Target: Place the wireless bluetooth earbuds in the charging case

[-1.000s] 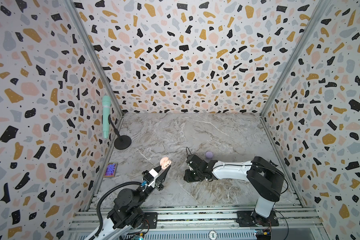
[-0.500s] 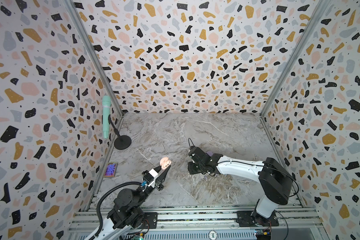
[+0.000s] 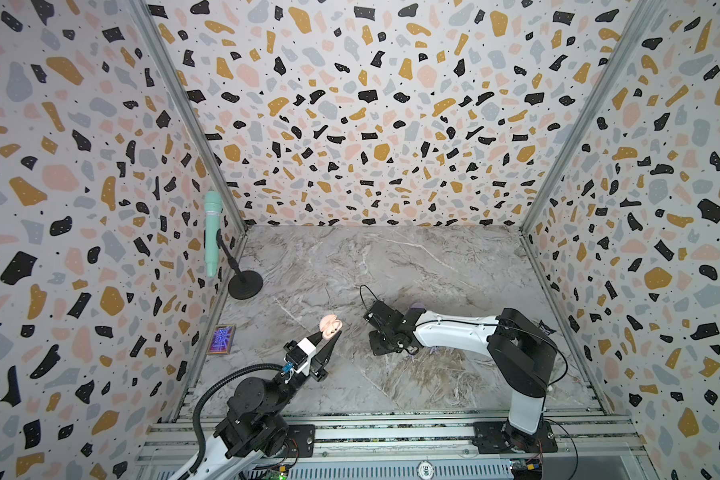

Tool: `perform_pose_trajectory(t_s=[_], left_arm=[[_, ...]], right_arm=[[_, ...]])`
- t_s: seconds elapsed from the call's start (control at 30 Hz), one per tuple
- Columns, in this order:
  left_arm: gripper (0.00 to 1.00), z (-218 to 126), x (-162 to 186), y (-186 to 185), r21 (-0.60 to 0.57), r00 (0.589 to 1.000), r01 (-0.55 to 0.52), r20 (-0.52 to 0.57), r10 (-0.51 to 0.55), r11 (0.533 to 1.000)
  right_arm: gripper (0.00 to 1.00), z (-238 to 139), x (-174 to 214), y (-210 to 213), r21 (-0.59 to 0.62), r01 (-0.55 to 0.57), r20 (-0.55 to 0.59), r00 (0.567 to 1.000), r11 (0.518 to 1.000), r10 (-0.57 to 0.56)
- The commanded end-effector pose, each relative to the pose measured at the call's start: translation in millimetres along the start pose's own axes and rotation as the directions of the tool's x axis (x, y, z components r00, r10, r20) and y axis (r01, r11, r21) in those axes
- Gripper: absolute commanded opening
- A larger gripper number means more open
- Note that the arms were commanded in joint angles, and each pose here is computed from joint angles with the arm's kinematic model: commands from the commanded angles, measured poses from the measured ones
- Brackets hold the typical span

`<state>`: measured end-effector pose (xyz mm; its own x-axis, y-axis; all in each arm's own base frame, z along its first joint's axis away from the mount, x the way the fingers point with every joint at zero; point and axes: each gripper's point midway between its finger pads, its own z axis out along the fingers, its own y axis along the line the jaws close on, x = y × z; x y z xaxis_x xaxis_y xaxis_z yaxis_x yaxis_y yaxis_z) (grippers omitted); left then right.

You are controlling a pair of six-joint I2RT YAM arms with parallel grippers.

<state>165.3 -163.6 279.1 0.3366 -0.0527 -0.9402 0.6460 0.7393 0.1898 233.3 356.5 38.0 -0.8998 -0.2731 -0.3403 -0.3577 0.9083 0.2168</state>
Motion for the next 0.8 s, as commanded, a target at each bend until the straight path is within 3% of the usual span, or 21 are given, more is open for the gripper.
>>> perform_pose_trajectory(t_s=[0.0, 0.77], left_arm=[[0.0, -1.7, -9.2, 1.8, -0.008, 0.999, -0.008, 0.043, 0.009, 1.0], [0.0, -1.8, -9.1, 2.3, -0.011, 0.999, -0.008, 0.043, 0.008, 1.0]], right_arm=[[0.23, -5.6, -8.7, 3.7, 0.025, -0.003, 0.021, 1.0, 1.0, 0.002], [0.13, 1.6, -5.9, 0.7, 0.195, 0.054, 0.04, 0.997, 0.979, -0.063]])
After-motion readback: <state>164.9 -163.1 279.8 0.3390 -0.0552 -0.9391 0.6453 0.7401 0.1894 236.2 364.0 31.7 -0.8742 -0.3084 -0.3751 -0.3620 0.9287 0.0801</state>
